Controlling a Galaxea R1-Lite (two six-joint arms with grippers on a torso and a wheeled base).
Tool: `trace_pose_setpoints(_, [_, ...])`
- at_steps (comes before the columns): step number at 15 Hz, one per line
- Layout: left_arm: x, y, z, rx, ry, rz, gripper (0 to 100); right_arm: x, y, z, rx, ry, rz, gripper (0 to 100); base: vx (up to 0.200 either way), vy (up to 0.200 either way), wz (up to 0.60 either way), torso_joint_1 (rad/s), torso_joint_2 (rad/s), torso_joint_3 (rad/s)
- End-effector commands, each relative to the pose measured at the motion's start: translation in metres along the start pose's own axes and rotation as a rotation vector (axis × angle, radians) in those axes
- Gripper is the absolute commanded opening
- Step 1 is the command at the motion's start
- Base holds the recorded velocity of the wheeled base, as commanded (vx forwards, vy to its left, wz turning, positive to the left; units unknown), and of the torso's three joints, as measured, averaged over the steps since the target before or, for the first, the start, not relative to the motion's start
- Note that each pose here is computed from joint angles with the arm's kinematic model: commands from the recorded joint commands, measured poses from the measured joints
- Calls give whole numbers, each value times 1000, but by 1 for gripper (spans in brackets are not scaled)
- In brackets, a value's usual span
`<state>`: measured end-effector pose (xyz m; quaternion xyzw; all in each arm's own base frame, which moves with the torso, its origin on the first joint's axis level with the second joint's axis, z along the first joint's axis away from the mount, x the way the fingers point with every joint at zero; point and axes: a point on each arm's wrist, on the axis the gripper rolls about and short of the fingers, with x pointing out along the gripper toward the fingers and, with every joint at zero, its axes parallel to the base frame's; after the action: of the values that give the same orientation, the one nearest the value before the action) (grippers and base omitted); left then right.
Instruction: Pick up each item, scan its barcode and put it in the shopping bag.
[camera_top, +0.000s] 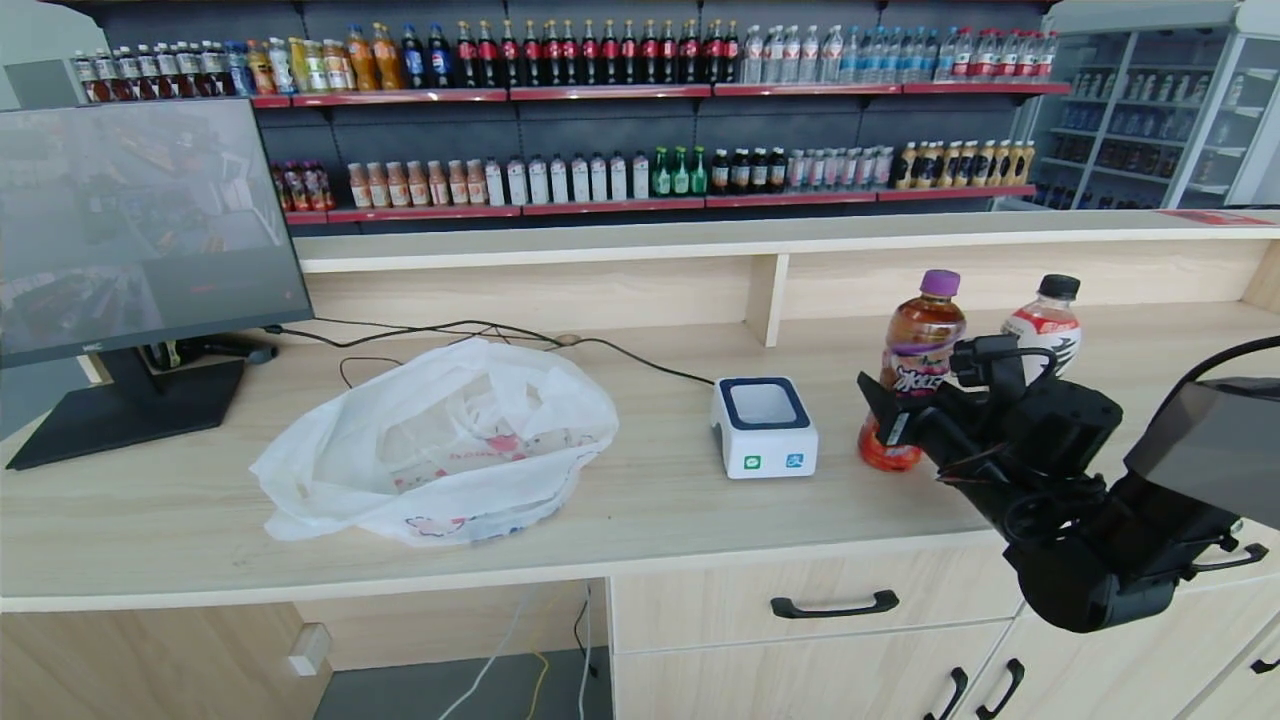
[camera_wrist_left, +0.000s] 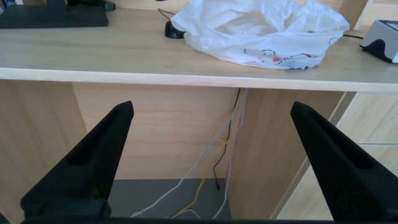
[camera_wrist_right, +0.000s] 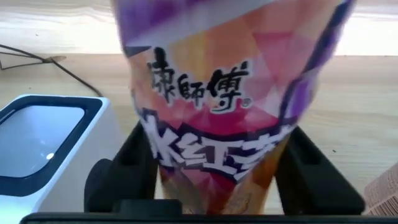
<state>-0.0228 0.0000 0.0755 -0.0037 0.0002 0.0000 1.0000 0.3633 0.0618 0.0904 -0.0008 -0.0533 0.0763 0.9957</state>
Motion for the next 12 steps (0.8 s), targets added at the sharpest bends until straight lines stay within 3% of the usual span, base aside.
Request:
trace_pose_setpoints(1, [0,0,0,0,0,0,100,0,0,1,1,-1,1,0,0,0,0,0,0,0])
trace_pose_setpoints(12, [0,0,0,0,0,0,100,-4,0,13,24,-29,1,0,0,0,0,0,0,0])
